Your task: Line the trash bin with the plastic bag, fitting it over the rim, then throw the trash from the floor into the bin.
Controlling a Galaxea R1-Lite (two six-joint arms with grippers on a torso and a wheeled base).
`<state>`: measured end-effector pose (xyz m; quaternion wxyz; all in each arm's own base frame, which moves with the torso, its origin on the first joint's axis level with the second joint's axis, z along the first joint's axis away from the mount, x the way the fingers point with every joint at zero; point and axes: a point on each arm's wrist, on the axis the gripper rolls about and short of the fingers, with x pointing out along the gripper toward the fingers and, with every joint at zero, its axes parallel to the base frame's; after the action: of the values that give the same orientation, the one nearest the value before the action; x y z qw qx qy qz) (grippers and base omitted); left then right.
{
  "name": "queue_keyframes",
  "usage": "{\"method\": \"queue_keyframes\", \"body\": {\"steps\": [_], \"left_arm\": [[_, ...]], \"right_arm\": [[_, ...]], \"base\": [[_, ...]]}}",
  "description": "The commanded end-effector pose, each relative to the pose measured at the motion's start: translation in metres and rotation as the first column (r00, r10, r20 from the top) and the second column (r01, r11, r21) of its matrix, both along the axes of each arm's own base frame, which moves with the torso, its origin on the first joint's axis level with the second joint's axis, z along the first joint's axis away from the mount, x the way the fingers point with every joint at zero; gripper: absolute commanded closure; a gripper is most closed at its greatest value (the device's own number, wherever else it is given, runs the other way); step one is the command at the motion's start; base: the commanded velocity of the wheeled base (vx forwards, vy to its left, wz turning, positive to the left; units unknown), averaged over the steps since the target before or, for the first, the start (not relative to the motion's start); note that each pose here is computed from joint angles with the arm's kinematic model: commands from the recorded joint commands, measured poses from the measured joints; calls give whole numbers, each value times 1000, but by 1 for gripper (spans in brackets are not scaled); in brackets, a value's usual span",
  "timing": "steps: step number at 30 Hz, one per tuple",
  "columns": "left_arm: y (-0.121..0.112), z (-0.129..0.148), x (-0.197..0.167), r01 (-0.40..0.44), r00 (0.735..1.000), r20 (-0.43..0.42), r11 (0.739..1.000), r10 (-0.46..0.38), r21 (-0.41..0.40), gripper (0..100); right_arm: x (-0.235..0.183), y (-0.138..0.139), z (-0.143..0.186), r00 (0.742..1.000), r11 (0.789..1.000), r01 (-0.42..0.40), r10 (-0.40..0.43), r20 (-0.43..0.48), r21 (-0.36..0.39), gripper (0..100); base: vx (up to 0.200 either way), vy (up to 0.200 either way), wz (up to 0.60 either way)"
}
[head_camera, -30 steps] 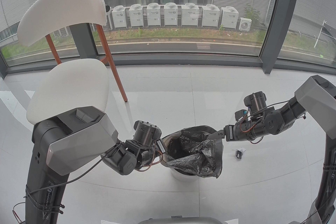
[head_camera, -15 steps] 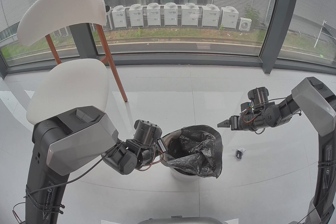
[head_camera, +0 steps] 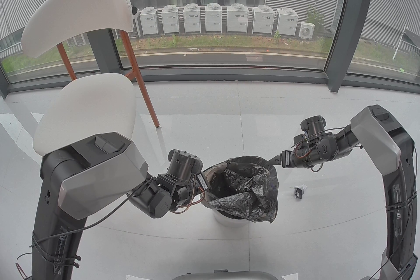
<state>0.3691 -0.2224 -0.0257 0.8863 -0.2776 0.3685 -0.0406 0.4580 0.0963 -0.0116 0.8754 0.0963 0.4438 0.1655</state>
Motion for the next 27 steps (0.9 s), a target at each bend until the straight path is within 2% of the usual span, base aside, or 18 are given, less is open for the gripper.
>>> {"method": "queue_keyframes", "body": {"steps": [1,20,21,27], "left_arm": [[0,0,0,-1,1000,1,1000,1,0,100],[2,0,1,-6,1000,-2,1000,6,1,100],[2,0,0,-4,1000,-2,1000,4,1,100],[1,1,1,-4,1000,1,1000,4,0,100]], "right_arm": [[0,7,-16,999,1000,-16,16,-29,-5,0],[12,18,-38,999,999,-34,34,-28,-6,0],[12,18,-38,999,999,-34,34,-27,-5,100],[12,19,-40,999,999,-35,35,-30,-6,100]], "base": [[0,0,0],[0,0,0],[0,0,0],[0,0,0]]}}
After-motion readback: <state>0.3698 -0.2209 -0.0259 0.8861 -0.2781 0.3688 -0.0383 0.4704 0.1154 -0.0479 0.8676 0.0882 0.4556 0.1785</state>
